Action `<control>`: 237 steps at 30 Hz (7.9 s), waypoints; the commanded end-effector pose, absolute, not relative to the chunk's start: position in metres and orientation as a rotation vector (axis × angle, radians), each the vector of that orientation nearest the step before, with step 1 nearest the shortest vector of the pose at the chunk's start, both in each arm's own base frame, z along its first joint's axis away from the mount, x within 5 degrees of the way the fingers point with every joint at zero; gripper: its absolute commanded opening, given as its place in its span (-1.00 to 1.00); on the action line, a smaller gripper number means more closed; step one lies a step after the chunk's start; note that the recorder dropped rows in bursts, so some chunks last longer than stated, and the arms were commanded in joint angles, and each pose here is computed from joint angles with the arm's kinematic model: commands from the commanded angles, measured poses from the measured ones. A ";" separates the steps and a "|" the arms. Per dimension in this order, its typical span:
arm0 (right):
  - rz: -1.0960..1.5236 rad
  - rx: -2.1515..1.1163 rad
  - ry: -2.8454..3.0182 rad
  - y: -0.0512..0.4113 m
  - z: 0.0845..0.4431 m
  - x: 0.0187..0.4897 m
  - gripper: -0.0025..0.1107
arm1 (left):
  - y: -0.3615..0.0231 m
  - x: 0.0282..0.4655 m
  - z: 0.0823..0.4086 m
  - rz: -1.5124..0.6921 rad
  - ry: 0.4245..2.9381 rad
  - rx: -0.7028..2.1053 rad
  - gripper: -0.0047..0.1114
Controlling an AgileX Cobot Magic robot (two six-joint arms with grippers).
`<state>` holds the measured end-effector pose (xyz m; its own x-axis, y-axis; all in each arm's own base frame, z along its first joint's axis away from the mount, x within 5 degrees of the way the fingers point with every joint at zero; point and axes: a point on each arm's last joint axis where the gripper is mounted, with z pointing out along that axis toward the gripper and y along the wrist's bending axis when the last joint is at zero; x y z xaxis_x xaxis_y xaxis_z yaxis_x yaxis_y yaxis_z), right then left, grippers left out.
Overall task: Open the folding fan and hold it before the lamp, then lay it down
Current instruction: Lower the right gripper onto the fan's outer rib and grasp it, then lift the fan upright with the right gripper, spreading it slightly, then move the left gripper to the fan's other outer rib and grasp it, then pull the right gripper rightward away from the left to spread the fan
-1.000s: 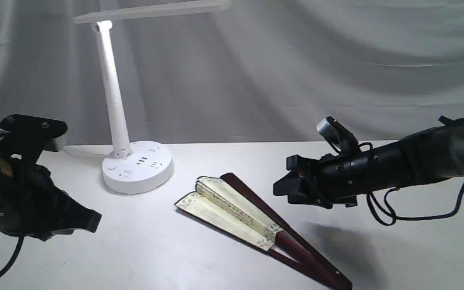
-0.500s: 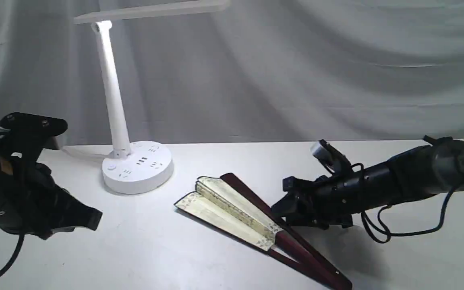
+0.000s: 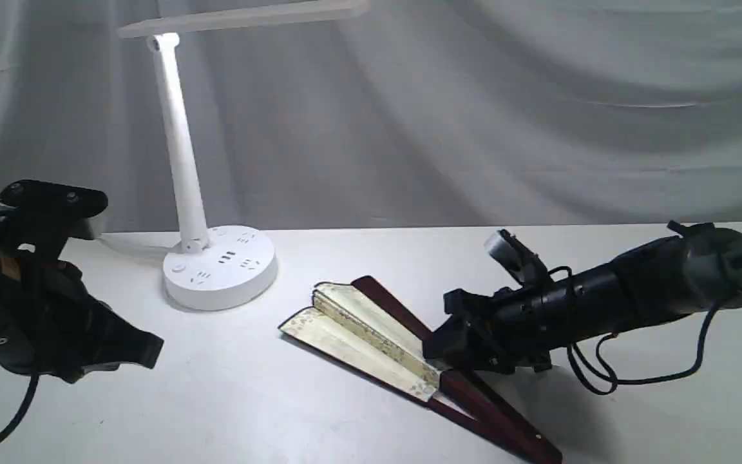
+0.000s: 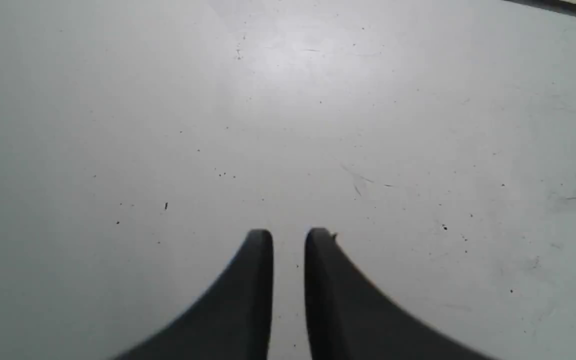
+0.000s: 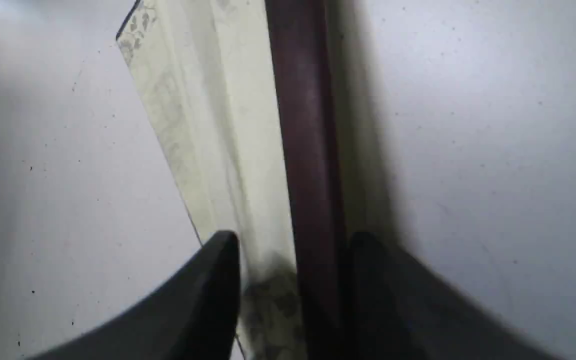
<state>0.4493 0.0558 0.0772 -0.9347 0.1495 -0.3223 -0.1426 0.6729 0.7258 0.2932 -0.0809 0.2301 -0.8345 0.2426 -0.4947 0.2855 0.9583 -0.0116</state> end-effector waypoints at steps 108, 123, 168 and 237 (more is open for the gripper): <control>1.546 0.171 2.126 0.003 0.177 0.365 -0.96 | -0.209 0.359 0.082 -1.711 1.836 -0.459 -0.10; 1.533 0.135 2.153 0.003 0.175 0.363 -0.96 | -0.231 0.377 0.107 -1.796 1.731 -0.397 -0.10; 1.538 0.163 2.112 0.002 0.173 0.366 -0.35 | -0.230 0.370 0.104 -1.940 1.898 -0.340 -0.92; 1.586 0.122 2.083 0.029 0.177 0.369 -0.96 | -0.229 0.375 0.106 -1.938 1.833 -0.436 -0.92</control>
